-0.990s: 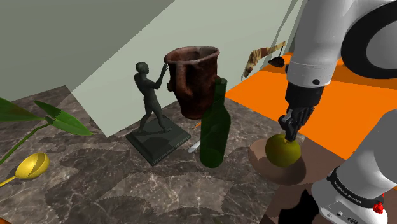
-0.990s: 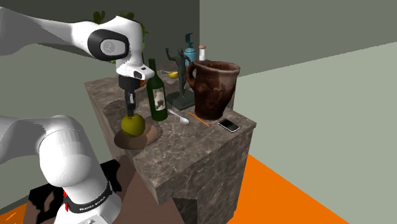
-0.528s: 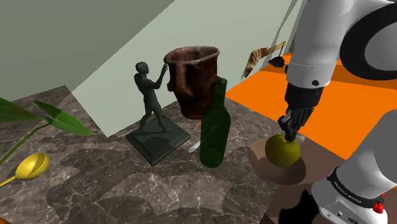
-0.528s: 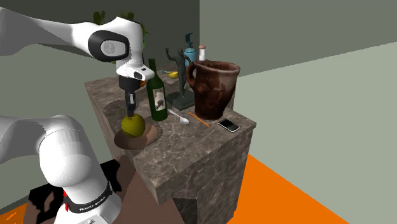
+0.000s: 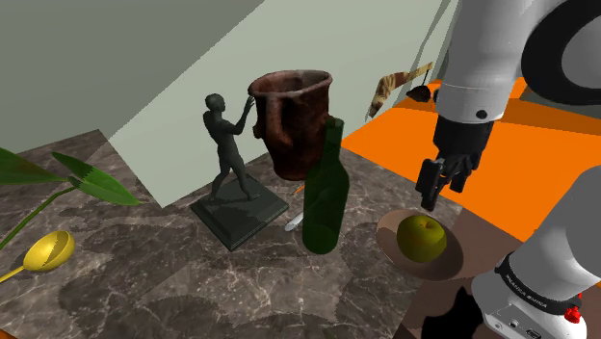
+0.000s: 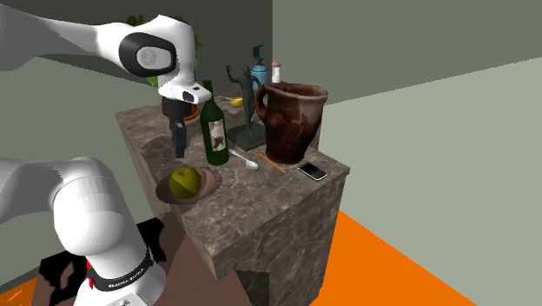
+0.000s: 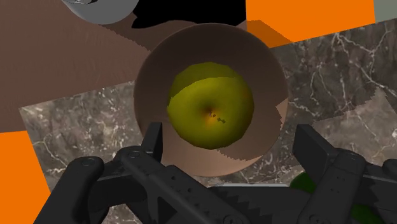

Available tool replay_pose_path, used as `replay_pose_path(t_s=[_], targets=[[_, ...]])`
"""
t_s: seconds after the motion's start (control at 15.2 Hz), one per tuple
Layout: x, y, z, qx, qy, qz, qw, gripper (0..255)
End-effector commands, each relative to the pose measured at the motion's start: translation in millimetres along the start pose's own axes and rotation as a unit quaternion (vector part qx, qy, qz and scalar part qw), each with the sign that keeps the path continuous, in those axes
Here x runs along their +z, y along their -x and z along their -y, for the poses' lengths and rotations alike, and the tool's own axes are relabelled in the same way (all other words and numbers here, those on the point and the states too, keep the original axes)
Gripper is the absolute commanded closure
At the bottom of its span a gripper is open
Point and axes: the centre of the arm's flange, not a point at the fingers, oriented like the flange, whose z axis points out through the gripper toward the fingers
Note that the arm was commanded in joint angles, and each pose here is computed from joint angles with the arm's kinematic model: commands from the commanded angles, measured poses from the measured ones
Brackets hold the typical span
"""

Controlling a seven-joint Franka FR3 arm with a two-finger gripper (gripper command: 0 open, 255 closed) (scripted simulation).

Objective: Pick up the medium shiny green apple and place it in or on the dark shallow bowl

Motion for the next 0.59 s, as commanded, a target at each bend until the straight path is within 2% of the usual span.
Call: replay_pose_path(t_s=[0.0, 0.07, 0.53], targets=[[-23, 0, 0, 0.0, 0.0, 0.0, 1.0, 0], [-34, 0, 0, 0.0, 0.0, 0.0, 1.0, 0], [-34, 0, 0, 0.0, 0.0, 0.0, 1.0, 0]])
